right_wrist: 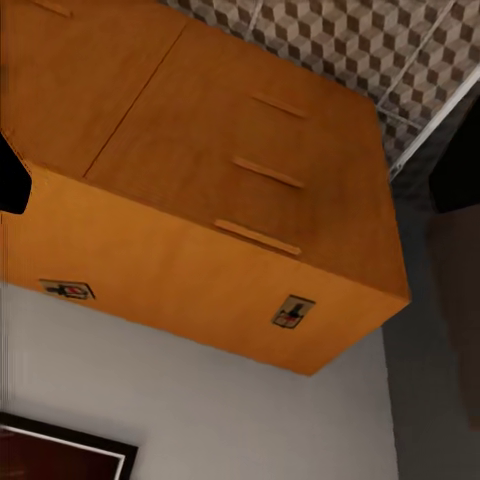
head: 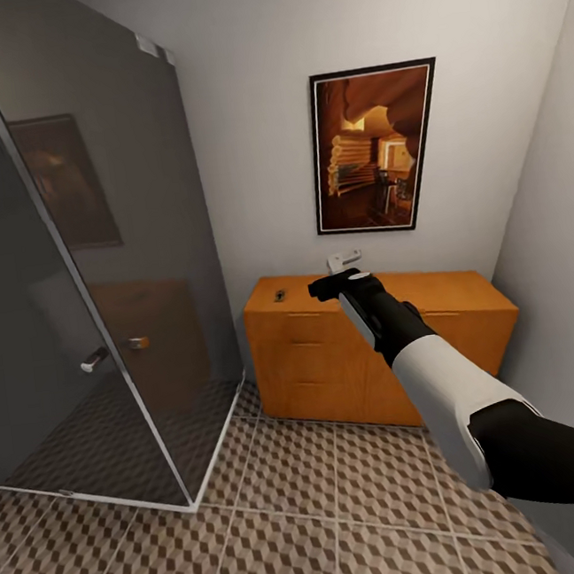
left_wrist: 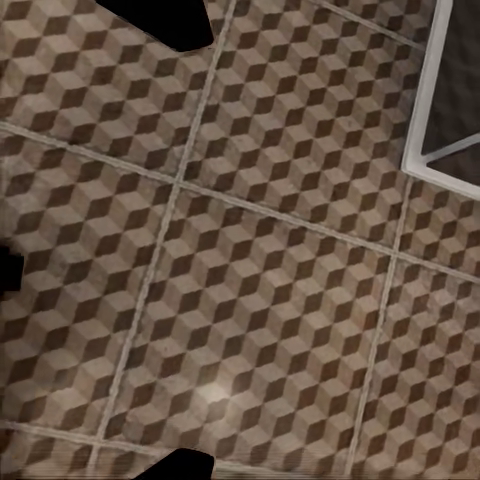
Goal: Take the four mousetraps from the cabinet in the bathroom and place them on the bathroom floor. Make sure all four end up on the same floor surface, and ensure that at least two of them are either under or directly next to the same bathroom sink.
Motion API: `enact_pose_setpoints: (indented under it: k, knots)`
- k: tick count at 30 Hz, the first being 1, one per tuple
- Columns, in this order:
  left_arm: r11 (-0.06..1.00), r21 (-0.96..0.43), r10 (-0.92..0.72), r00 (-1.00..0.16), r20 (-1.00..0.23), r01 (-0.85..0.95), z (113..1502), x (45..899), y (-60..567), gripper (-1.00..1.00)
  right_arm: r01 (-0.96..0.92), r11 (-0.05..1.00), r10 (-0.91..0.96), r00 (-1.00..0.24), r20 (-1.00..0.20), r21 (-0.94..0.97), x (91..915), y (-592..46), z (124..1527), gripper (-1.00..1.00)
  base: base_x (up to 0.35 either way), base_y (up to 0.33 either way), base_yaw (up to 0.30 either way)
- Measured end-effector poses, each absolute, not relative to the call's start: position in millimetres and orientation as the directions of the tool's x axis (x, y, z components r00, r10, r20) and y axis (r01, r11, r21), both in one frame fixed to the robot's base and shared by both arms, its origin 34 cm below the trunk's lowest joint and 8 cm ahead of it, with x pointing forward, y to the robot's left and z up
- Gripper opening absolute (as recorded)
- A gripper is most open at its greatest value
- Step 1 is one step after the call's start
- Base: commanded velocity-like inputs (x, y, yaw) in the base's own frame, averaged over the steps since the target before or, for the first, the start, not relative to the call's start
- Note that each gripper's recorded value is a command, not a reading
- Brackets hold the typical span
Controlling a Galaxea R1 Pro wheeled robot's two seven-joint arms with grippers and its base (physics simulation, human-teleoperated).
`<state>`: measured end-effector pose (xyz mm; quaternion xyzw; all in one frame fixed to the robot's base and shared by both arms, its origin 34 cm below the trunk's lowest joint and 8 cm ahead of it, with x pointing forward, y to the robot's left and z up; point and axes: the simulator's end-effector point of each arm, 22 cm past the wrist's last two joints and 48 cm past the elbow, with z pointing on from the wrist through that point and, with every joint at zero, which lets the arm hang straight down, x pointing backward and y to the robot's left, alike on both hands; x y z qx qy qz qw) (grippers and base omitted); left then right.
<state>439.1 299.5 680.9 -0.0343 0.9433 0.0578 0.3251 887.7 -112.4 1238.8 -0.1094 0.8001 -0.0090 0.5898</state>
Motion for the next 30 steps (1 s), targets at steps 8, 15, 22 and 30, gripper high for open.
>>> enact_pose_setpoints:
  k: [8,15,22,30]
  knots:
    - [0.991,0.087,-0.027,-0.786,-0.618,-0.103,681,439,300,1.00,-0.166,0.976,-0.186,-0.283,-0.941,-0.143,888,-112,1237,1.00,0.274,-0.144,0.032]
    - [0.991,0.087,-0.027,-0.786,-0.618,-0.103,681,439,300,1.00,-0.167,0.975,-0.187,-0.287,-0.940,-0.144,887,-112,1235,1.00,0.302,-0.017,0.204]
    - [0.991,0.087,-0.027,-0.786,-0.618,-0.103,681,439,300,1.00,-0.168,0.975,-0.190,-0.300,-0.935,-0.144,887,-113,1228,1.00,0.319,-0.002,0.246]
    - [0.991,0.087,-0.027,-0.786,-0.617,-0.103,681,439,300,1.00,-0.168,0.975,-0.190,-0.300,-0.935,-0.144,887,-113,1227,1.00,0.324,-0.006,0.099]
